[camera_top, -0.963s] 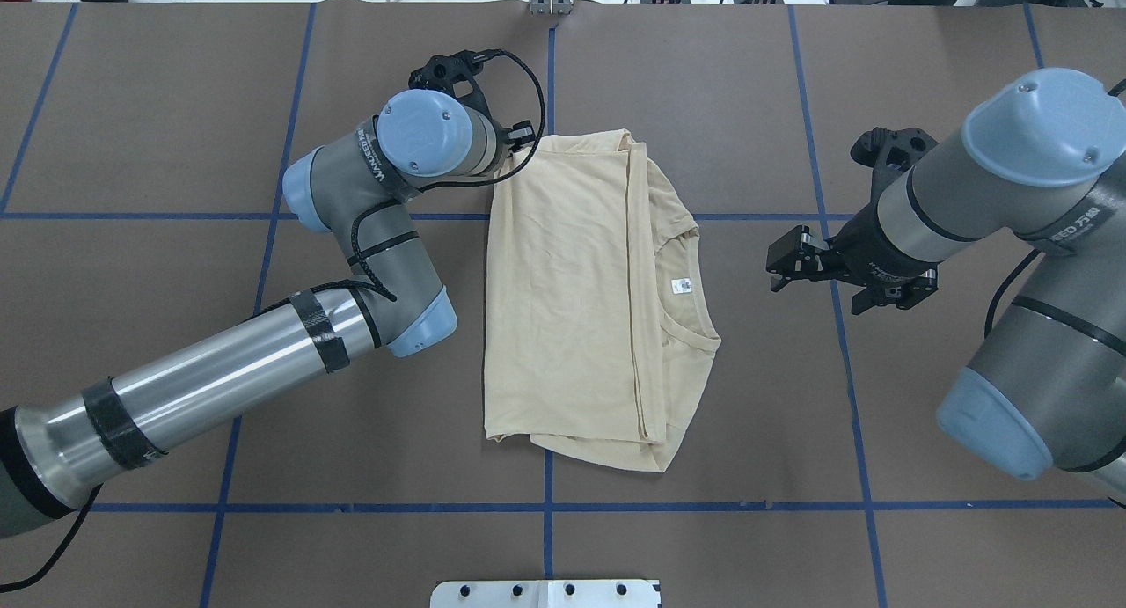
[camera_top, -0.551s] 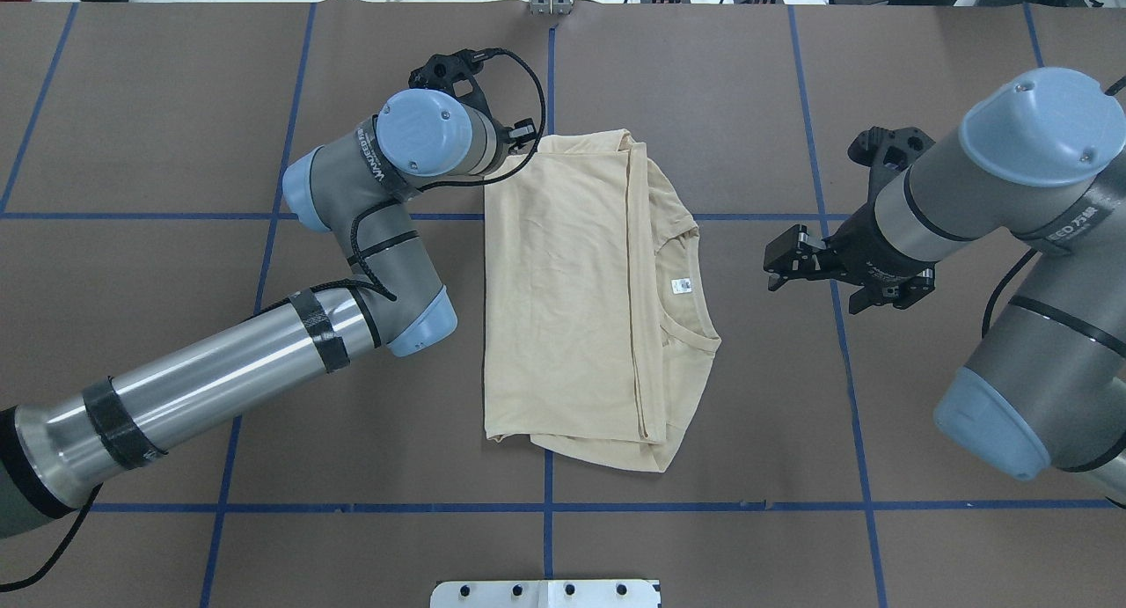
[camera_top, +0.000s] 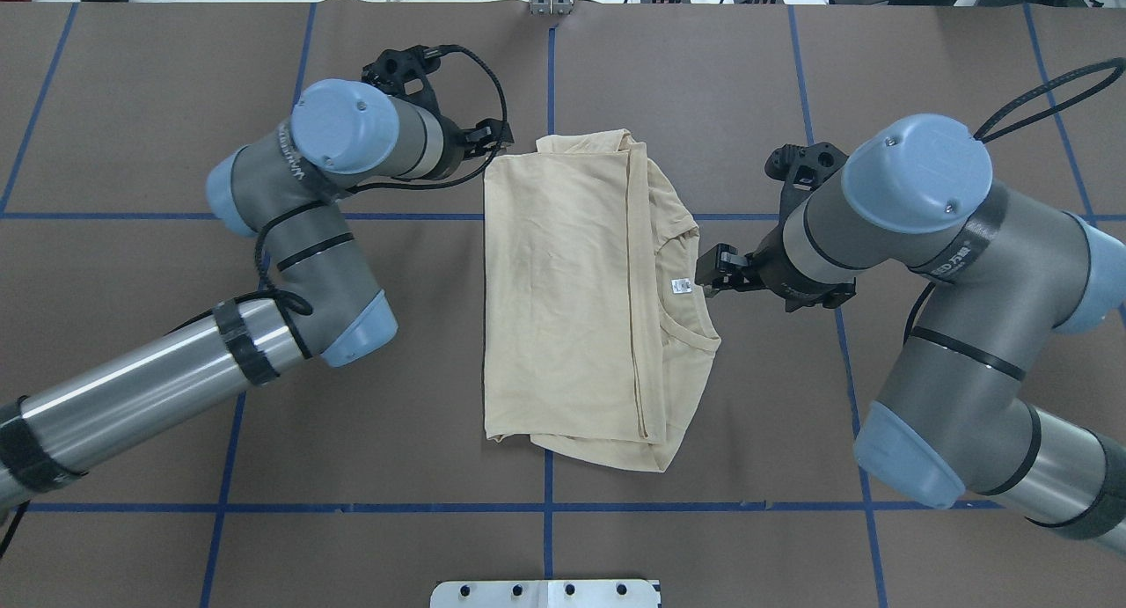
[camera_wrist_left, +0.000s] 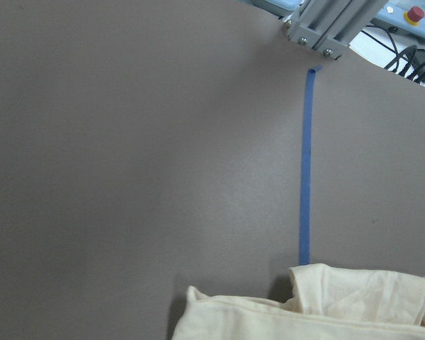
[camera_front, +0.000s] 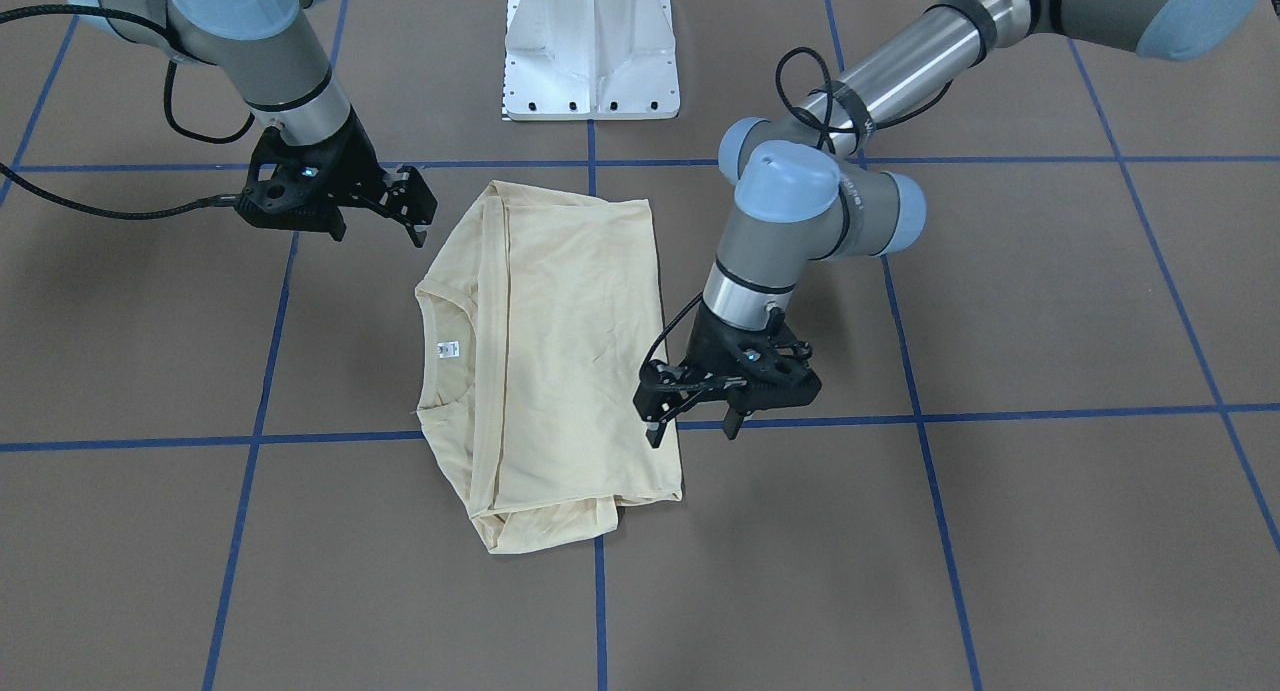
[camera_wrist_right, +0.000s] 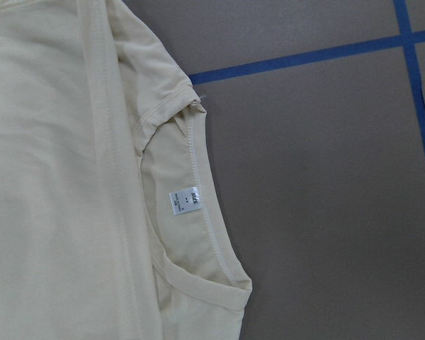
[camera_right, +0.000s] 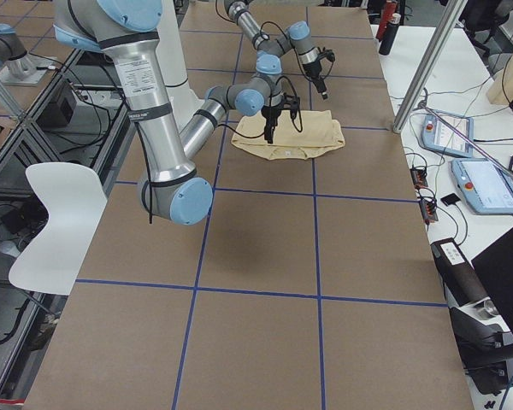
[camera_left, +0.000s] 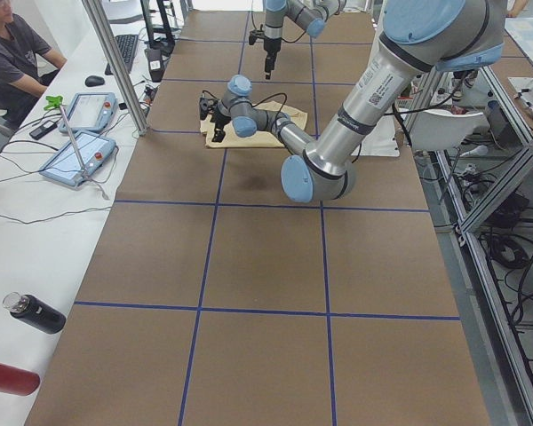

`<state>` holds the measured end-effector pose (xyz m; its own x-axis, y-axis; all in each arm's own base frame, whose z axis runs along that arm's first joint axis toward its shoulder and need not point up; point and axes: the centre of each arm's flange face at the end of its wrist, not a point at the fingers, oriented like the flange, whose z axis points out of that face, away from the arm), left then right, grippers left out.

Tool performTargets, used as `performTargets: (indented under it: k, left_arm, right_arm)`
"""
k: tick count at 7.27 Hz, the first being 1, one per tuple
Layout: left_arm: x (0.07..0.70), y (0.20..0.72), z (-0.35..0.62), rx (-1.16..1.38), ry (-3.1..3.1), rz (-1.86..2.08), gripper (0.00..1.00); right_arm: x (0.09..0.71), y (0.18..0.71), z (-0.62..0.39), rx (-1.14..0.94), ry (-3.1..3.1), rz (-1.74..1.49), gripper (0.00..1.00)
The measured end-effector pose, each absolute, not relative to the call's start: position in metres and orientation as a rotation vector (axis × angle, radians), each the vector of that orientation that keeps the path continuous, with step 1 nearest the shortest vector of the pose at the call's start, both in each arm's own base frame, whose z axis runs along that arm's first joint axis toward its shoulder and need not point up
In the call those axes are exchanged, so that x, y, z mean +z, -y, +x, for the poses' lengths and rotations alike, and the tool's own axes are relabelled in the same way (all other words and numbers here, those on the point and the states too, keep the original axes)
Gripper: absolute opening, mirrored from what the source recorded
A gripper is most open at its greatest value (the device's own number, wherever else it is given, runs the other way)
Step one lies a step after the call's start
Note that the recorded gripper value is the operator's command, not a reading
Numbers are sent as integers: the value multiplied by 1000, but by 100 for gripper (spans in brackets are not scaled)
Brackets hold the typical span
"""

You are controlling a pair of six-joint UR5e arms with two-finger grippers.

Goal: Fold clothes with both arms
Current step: 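Withdraw the left gripper outward while the right gripper moves to the shirt's side edge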

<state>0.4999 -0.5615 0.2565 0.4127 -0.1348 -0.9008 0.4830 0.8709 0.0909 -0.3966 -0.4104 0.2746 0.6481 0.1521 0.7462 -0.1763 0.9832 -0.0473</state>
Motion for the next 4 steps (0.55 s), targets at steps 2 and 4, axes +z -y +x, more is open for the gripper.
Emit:
performTargets:
  k: [2, 4]
  left_arm:
    - [281, 520, 444, -370, -1097, 391, 100]
    - [292, 492, 407, -363, -1097, 392, 100]
  right_arm:
    - [266, 403, -425, 154, 832, 73, 100]
    - [257, 390, -451, 120, 828, 90, 100]
